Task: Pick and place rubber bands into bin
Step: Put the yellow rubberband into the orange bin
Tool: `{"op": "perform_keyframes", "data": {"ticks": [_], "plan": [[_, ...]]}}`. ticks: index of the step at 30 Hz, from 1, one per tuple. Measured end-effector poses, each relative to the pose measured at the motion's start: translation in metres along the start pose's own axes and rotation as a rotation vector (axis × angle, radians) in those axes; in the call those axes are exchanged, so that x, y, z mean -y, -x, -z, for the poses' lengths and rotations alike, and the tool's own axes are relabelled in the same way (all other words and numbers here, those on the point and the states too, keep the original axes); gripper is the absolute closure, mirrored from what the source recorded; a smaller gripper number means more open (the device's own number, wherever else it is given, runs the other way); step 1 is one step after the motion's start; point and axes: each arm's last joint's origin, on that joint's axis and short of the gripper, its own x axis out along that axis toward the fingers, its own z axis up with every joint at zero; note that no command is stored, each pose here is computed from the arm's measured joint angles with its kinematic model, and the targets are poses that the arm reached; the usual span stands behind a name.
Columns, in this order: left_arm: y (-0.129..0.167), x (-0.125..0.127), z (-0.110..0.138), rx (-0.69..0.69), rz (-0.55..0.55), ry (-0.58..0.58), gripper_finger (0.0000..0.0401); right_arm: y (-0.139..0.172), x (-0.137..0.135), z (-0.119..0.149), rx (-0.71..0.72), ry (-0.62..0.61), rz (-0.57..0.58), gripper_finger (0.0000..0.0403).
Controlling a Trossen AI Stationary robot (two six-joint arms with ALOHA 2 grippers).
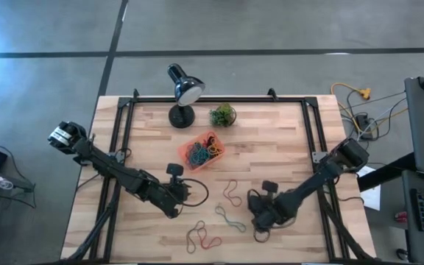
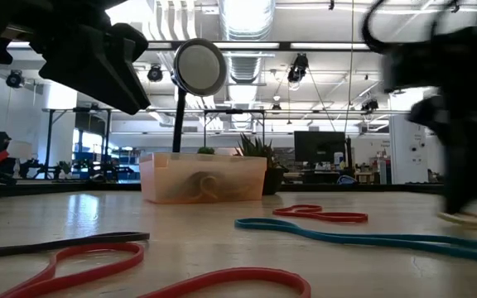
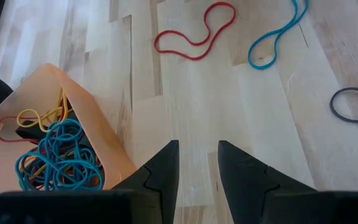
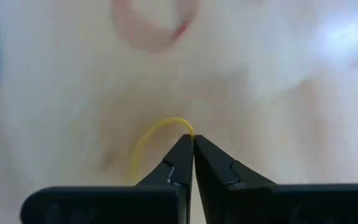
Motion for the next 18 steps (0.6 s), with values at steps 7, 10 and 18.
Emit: {"op": "perform_keyframes", "data": {"ticks": [7, 10, 18], "plan": [[0.0, 0.0, -0.001, 0.002, 0.0, 0.002, 0.0305, 0.028, -0.007, -0.022, 0.14, 0.089, 0.072, 0.0395], [0.0, 0.0, -0.001, 0.002, 0.0, 0.001, 0.0305, 0.04, -0.007, -0.034, 0.229, 0.113, 0.137, 0.0395], [0.0, 0.0, -0.001, 0.001, 0.0, 0.002, 0.0305, 0.078, -0.01, -0.062, 0.479, 0.217, 0.346, 0.0395]]}}
